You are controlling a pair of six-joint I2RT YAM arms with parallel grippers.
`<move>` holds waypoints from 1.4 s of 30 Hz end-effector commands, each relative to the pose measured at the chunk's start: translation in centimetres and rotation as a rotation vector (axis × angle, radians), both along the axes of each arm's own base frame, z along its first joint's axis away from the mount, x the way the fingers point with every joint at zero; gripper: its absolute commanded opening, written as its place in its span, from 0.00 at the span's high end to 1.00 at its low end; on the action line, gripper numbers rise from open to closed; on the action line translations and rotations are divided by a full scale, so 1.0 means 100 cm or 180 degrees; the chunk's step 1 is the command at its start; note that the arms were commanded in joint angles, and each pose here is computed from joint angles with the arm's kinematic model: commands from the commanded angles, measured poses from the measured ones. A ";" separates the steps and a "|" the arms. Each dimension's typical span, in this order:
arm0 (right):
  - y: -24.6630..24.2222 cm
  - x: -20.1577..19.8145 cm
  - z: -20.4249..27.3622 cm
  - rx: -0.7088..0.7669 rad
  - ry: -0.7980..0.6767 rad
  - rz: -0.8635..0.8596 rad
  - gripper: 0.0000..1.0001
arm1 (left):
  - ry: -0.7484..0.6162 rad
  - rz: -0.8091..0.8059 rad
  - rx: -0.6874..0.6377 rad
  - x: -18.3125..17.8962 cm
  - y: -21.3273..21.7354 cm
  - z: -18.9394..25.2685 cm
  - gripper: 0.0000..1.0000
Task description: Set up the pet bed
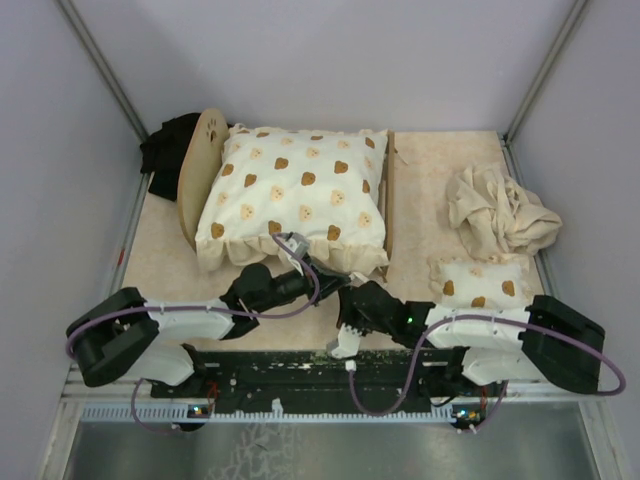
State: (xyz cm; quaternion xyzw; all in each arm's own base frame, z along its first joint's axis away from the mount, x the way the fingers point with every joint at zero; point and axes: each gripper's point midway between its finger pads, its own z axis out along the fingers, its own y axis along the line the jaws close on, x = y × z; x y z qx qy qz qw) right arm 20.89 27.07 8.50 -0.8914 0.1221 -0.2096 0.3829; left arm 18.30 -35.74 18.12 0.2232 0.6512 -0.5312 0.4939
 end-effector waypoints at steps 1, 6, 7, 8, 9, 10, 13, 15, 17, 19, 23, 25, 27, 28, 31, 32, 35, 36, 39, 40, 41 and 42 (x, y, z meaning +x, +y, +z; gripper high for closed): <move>-0.009 -0.038 -0.026 0.0089 0.0768 -0.0176 1.00 | -0.0133 0.0068 -0.0116 0.006 0.001 0.019 1.00; -0.011 -0.065 -0.023 0.0679 0.1554 -0.0650 1.00 | -0.0137 0.0114 -0.0029 0.007 0.006 0.013 1.00; -0.008 -0.069 -0.017 0.0902 0.1744 -0.0762 1.00 | -0.0141 0.0128 0.0000 0.008 0.007 0.011 1.00; -0.003 -0.071 -0.008 0.1199 0.1912 -0.0886 1.00 | -0.0143 0.0151 0.0030 0.010 0.009 0.009 1.00; 0.001 -0.071 0.000 0.1512 0.2072 -0.0989 1.00 | -0.0133 0.0166 0.0060 0.011 0.010 0.006 1.00; 0.005 -0.072 0.011 0.1855 0.2248 -0.1075 1.00 | -0.0128 0.0185 0.0070 0.012 0.011 0.005 1.00; 0.004 -0.069 0.035 0.2661 0.2590 -0.1334 1.00 | -0.0101 0.0226 0.0094 0.016 0.015 0.001 1.00; 0.000 -0.068 0.045 0.3062 0.2784 -0.1463 1.00 | -0.0091 0.0246 0.0105 0.018 0.016 0.000 1.00; -0.005 -0.067 0.055 0.3469 0.3033 -0.1622 1.00 | -0.0077 0.0268 0.0105 0.020 0.016 0.000 1.00; -0.011 -0.065 0.056 0.3820 0.3276 -0.1849 1.00 | -0.0053 0.0281 0.0115 0.022 0.016 -0.001 1.00; -0.025 -0.054 0.052 0.4518 0.3676 -0.2452 1.00 | -0.0036 0.0296 0.0117 0.025 0.015 -0.001 1.00; -0.032 -0.049 0.044 0.4774 0.3797 -0.2730 1.00 | -0.0018 0.0299 0.0134 0.026 0.015 -0.002 1.00; -0.040 -0.043 0.034 0.5028 0.3835 -0.2987 1.00 | -0.0017 0.0308 0.0135 0.026 0.016 -0.001 1.00; -0.044 -0.039 0.029 0.5200 0.3855 -0.3115 1.00 | -0.0012 0.0306 0.0134 0.026 0.015 -0.001 1.00; -0.054 -0.033 0.017 0.5516 0.3897 -0.3393 1.00 | 0.0008 0.0284 0.0142 0.024 0.016 0.001 1.00; -0.060 -0.029 0.013 0.5632 0.3824 -0.3556 1.00 | 0.0027 0.0278 0.0151 0.023 0.017 0.000 1.00; -0.085 -0.014 0.008 0.6047 0.3375 -0.3996 1.00 | 0.0083 0.0210 0.0168 0.015 0.021 -0.004 1.00; -0.091 -0.010 0.009 0.6151 0.3231 -0.4052 1.00 | 0.0118 0.0174 0.0166 0.011 0.022 -0.006 1.00; -0.108 0.000 0.018 0.6418 0.2827 -0.4091 1.00 | 0.0215 0.0103 0.0129 0.001 0.028 -0.009 1.00; -0.111 0.003 0.022 0.6434 0.2722 -0.4062 1.00 | 0.0244 0.0064 0.0110 -0.003 0.029 -0.010 1.00; -0.117 0.010 0.025 0.6453 0.2596 -0.4047 1.00 | 0.0269 0.0023 0.0097 -0.007 0.030 -0.010 1.00; -0.121 0.016 0.025 0.6461 0.2553 -0.4079 1.00 | 0.0288 -0.0022 0.0080 -0.011 0.031 -0.010 1.00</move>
